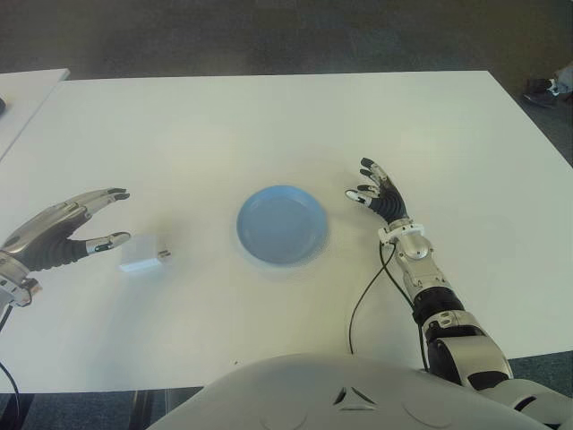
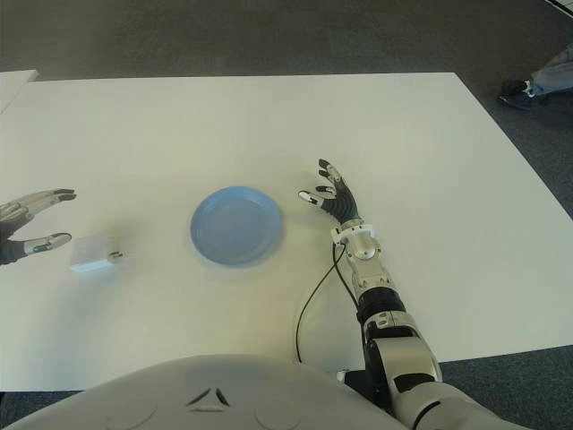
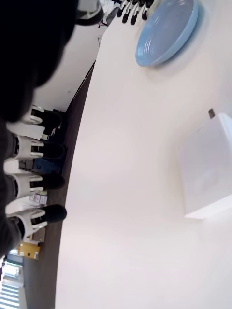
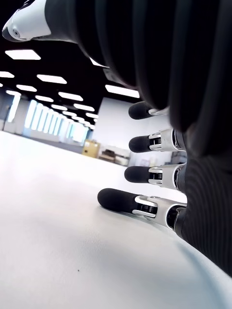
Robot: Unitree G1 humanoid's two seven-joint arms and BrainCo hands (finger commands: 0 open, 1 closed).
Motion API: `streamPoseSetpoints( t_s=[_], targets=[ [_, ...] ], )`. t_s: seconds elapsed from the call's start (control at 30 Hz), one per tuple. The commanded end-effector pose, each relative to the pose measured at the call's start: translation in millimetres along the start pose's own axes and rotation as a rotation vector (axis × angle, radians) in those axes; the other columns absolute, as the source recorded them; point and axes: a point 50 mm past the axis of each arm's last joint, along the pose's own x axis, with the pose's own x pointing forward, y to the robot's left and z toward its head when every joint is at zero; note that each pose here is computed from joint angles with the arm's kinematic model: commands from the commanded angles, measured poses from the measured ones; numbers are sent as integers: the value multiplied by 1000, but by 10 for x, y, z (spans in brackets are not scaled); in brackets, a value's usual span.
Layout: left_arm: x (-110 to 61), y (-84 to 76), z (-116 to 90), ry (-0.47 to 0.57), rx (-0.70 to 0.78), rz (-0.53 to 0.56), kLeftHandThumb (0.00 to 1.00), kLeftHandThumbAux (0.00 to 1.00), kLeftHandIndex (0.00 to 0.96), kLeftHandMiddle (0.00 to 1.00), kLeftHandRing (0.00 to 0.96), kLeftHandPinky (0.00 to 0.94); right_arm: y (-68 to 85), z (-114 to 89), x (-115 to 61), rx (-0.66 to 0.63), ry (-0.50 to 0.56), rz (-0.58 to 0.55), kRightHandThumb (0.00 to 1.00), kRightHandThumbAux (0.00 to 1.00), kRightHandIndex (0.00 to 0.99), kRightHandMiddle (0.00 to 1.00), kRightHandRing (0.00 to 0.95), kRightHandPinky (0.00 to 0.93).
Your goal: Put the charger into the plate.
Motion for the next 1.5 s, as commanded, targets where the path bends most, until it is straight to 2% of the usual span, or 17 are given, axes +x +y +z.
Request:
streamPoseSetpoints(
  t_s=[0.03, 0.3, 0.43, 0.63, 1.07, 1.5],
  targets=[
    [30, 23, 32, -30, 41, -36, 534, 165, 0, 0, 0, 0, 56, -181, -115, -3, 102, 25, 114, 615, 0, 34, 86, 167],
    [27, 38, 128, -46, 99, -99, 542, 150, 0, 0, 0, 0, 72, -163, -123, -1, 97, 25, 112, 617, 0, 32, 81, 160],
    [102, -103, 80, -25, 70, -125, 542, 146, 0, 0, 0, 0, 75, -156, -122, 0, 97, 24, 113, 616, 0, 33, 80, 156],
    [246, -475, -211, 33, 54, -141, 517, 152, 0, 0, 0, 0, 72, -152, -116, 3, 98, 16, 113, 618, 0, 34, 81, 159],
    [348, -385, -136, -73, 62, -74, 453, 150, 0, 0, 0, 0, 78, -152, -131, 9, 98, 11, 108, 633, 0, 39, 86, 163],
    [394, -528, -76, -89, 42, -58, 425, 156, 0, 0, 0, 0, 57, -184, -269, 4, 84, 8, 134, 630, 0, 40, 83, 163]
  ],
)
